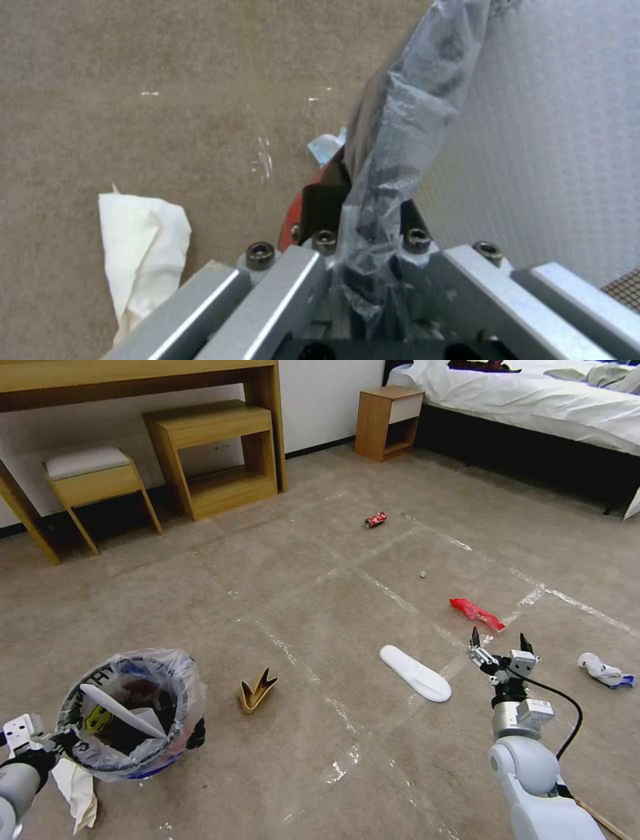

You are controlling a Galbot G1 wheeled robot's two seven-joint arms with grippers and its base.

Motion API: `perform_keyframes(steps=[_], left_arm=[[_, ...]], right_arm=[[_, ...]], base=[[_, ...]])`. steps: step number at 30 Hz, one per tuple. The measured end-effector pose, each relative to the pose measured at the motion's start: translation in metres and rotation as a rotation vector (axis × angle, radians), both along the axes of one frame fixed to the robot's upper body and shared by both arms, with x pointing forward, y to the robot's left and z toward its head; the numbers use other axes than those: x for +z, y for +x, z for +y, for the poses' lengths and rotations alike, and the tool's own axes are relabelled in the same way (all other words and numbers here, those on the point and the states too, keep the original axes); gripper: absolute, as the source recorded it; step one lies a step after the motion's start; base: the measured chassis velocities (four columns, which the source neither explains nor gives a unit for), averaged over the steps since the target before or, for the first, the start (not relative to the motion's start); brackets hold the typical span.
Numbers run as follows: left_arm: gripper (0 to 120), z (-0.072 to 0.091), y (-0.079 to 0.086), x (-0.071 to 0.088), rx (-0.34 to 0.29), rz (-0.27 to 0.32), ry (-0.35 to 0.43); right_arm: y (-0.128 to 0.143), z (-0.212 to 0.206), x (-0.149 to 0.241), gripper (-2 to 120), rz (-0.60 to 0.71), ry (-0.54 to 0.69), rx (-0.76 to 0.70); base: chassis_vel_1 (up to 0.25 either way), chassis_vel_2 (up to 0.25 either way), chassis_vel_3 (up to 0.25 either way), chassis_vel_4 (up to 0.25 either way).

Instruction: Pick up the trash bin and place the garbage on the floor into it.

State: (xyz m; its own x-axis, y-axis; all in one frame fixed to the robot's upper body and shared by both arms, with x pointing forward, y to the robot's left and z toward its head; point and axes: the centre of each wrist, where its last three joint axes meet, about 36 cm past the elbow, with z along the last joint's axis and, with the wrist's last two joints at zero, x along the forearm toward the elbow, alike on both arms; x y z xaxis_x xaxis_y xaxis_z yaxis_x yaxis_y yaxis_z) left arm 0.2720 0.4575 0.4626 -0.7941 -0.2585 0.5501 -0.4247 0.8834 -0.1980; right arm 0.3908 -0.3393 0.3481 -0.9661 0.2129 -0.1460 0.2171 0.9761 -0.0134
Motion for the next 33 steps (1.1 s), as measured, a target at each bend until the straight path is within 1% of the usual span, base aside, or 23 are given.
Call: perform_keyframes(steps=[8,19,24,27,28,31,32,33], left_arm=[[1,0.001,0.000,-0.001,0.002,0.001,0.000],[1,0.000,0.000,-0.002,0.002,0.002,0.000],[1,0.000,-0.001,-0.002,0.000,0.000,0.000],[1,-0.002,-0.002,-0.002,0.000,-0.003,-0.003],[1,-0.002,-0.002,-0.002,0.000,-0.003,-0.003],[1,-0.003,-0.003,-0.003,-0.002,-0.008,-0.003],[1,-0.003,-0.003,-0.003,-0.002,-0.008,-0.003],[1,-0.004,-0.003,-0.003,-0.003,-0.009,-0.003]], right_arm=[[0.001,0.002,-0.002,100,0.003,-0.001,0.002],[0.003,0.002,-0.002,100,0.004,-0.018,0.006],[0.008,-0.003,0.002,100,0.022,-0.032,0.023],[0.022,-0.010,0.013,100,0.080,-0.036,0.043],[0.022,-0.010,0.013,100,0.080,-0.036,0.043],[0.039,-0.015,0.023,100,0.196,-0.037,0.075],[0.039,-0.015,0.023,100,0.196,-0.037,0.075],[0.046,-0.017,0.025,100,0.241,-0.042,0.082]], base=[[0.000,0.000,0.000,0.000],[-0.033,0.036,0.040,-0.039],[0.000,0.000,0.000,0.000],[0.000,0.000,0.000,0.000],[0.000,0.000,0.000,0.000],[0.000,0.000,0.000,0.000],[0.000,0.000,0.000,0.000],[0.000,0.000,0.000,0.000]])
